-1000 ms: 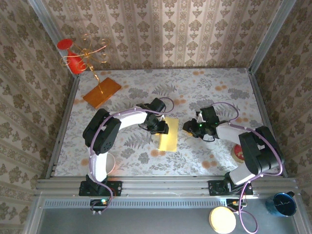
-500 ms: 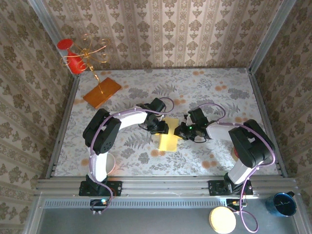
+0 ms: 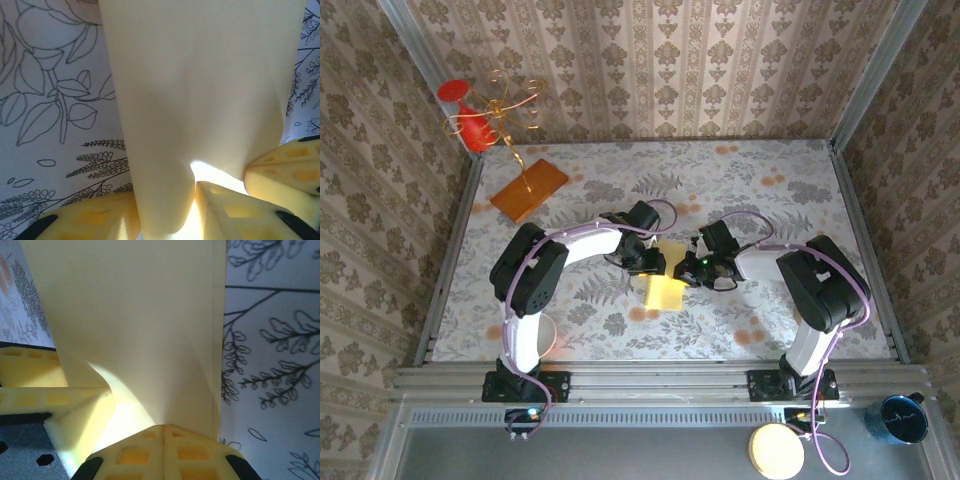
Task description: Fold a paper plane with a square sheet of paper (pick it up from the middle)
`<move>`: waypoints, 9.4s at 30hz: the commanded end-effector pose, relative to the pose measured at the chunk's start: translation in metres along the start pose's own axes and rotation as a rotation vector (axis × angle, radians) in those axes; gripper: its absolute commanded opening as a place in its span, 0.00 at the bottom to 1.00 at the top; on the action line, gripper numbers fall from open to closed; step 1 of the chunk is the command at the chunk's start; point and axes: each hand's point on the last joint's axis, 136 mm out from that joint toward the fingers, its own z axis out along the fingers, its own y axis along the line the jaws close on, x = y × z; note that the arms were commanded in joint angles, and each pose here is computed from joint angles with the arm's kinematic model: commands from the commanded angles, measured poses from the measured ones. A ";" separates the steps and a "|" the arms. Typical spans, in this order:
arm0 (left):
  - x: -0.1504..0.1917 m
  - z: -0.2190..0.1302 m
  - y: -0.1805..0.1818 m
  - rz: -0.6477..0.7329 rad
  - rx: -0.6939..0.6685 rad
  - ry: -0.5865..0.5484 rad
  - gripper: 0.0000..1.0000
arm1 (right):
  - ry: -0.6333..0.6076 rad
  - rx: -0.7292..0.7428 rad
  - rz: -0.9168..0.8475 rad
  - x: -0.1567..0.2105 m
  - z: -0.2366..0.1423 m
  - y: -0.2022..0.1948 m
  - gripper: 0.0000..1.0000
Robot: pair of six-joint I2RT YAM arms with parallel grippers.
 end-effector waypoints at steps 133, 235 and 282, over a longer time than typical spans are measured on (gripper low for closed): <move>-0.064 -0.074 0.003 -0.154 0.473 -0.396 0.10 | 0.284 0.419 0.088 0.057 0.008 -0.131 0.02; 0.063 -0.006 0.027 -0.179 0.221 -0.034 0.09 | 0.228 0.432 0.128 0.051 0.005 -0.142 0.02; 0.052 -0.058 -0.023 -0.042 0.317 -0.164 0.09 | 0.199 0.417 0.134 0.047 0.006 -0.140 0.02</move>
